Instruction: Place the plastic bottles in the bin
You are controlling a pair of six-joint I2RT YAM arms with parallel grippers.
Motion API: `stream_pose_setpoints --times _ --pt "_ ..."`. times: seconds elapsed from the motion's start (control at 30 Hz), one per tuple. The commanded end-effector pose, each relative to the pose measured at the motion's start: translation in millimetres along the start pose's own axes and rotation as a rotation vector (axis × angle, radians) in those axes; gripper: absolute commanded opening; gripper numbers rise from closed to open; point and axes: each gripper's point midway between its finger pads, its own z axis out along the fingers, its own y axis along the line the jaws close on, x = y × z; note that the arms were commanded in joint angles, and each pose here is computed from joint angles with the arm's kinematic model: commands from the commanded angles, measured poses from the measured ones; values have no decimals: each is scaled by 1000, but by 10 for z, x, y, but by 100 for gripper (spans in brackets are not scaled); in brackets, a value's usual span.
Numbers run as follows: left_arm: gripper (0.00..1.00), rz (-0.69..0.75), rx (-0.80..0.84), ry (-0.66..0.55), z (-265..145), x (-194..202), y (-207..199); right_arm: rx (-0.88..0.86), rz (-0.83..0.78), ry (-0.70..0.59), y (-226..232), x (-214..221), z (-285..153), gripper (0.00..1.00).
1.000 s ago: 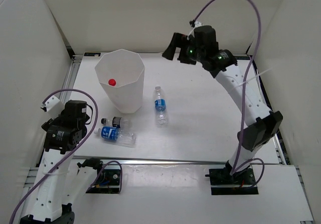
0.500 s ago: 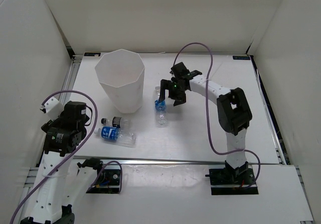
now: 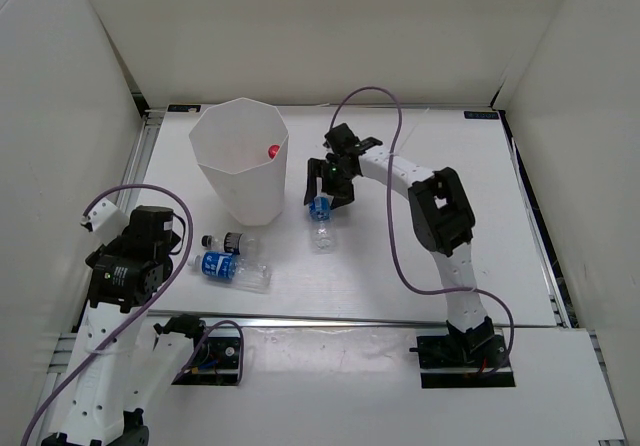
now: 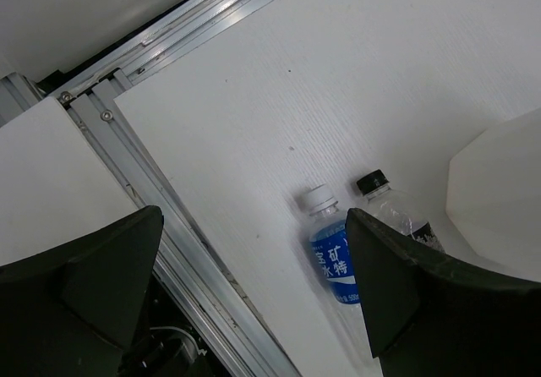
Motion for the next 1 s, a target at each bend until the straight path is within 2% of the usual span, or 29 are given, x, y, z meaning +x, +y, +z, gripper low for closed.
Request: stream_pose_setpoints --times 0.0,0.1,0.17,0.2,0.27,0.3,0.4,0.43,0.53,0.57,0.7,0.83,0.97 --pt "100 -9 -18 2 10 13 29 7 37 88 -57 74 71 85" --pt "100 -9 -18 2 10 13 29 25 40 89 -104 116 52 75" --pt "100 -9 -18 2 10 13 29 95 58 38 -214 32 -85 60" --pt "100 -9 -18 2 10 13 29 125 80 22 -288 9 -152 57" --pt "100 -16 -13 -3 0 6 37 137 108 -37 -343 -129 -439 49" --pt "100 -16 -13 -3 0 6 37 171 126 -82 -408 -215 -566 41" --pt "100 -31 -8 -7 -11 0 42 132 158 -236 -319 -536 -1193 27" --pt "100 -38 -3 -12 -22 -6 50 57 170 -320 -111 -728 -1559 25" --pt "100 -38 -9 -18 -19 -18 61 -78 145 -438 316 -999 -2108 21" --pt "100 -38 -9 -19 -19 -18 61 -155 127 -529 600 -1178 -2492 20" --pt "100 -29 -3 -12 -22 -6 54 -412 25 -739 1363 -1464 -3326 18" --pt "100 -30 -2 -12 -9 -15 26 -607 -27 -821 1789 -1600 -3654 21" --pt "100 -14 -7 -8 2 -8 22 -737 -72 -816 2171 -1629 -3660 21"
